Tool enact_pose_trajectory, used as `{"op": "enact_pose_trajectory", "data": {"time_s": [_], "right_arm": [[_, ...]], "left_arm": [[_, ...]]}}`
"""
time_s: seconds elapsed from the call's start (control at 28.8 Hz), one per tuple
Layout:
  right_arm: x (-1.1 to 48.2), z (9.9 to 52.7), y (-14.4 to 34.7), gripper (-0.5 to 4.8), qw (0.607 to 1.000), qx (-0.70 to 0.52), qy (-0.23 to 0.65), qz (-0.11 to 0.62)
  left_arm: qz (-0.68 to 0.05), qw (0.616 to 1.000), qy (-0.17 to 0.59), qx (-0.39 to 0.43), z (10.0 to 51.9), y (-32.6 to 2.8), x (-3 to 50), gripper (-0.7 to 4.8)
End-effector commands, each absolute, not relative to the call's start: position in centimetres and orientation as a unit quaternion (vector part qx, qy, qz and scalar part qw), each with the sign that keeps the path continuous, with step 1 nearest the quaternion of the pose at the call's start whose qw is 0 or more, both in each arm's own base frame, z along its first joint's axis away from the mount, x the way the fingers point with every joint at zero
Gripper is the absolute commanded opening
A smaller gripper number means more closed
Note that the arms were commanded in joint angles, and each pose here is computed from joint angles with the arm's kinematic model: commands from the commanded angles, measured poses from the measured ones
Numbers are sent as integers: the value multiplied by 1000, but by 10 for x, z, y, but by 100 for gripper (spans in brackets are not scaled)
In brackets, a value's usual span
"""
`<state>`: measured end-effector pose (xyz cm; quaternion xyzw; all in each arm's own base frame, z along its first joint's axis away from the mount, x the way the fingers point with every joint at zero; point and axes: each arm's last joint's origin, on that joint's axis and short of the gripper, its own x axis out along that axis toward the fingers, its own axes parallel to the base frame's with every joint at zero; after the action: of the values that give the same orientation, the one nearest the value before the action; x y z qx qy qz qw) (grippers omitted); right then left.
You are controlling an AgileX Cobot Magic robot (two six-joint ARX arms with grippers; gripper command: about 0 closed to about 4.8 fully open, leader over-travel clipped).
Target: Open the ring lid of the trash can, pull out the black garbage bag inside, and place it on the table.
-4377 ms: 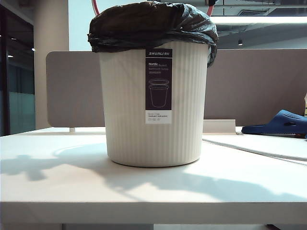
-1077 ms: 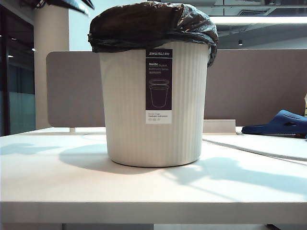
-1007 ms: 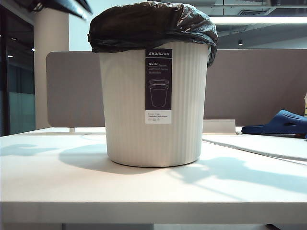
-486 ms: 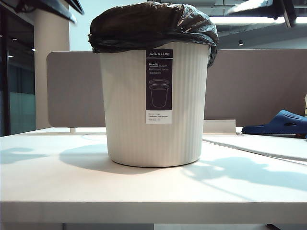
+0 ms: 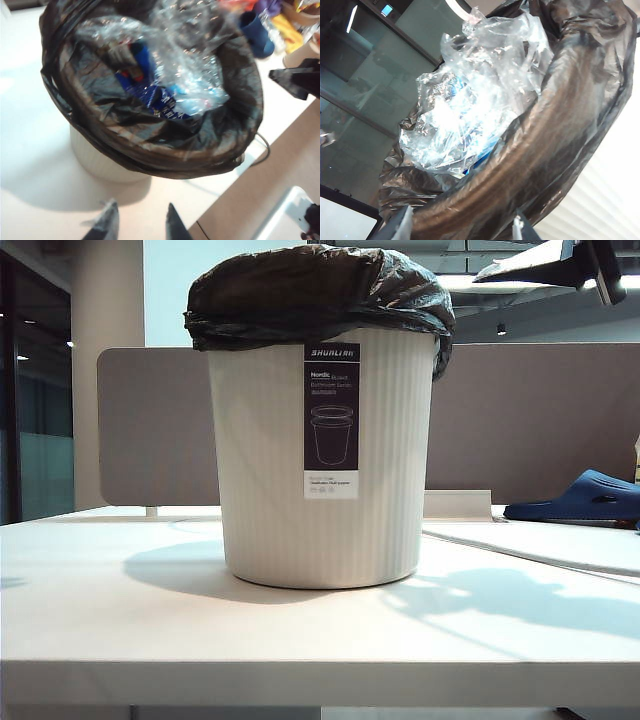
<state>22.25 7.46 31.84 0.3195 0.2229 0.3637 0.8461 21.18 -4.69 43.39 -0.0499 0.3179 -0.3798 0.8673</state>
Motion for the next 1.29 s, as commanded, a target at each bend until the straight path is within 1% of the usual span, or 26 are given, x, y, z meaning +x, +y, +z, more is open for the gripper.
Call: {"op": "enact_pose_trajectory", "data": {"time_s": [0.03,0.21,0.42,0.59,0.73,0.8,0.97,1.11,1.22,1.29], "right_arm": [[220,322,74,257,848,317,216,366],[220,320,74,257,848,318,222,362],[220,318,74,257,847,320,234,355],[220,317,74,257,847,321,237,352],[220,316,73,257,847,324,241,346],[220,316,73,257,847,329,242,341],[221,316,73,257,848,332,242,336],[221,315,73,257,852,333,239,326],[222,315,73,257,853,333,239,325],[222,315,73,257,853,333,238,324]], "left_arm": [[-370,882,285,-52,433,-44,191,125],[-363,894,251,-77,418,-40,163,124],[-339,908,214,-119,388,-36,143,124],[-331,909,182,-173,360,-36,143,125],[-332,902,170,-218,340,-37,152,127],[-333,899,159,-237,332,-38,156,137],[-337,890,135,-275,316,-39,164,192],[-344,877,124,-312,305,-41,174,201],[-347,865,133,-337,295,-42,182,263],[-344,861,141,-347,290,-43,188,283]]}}
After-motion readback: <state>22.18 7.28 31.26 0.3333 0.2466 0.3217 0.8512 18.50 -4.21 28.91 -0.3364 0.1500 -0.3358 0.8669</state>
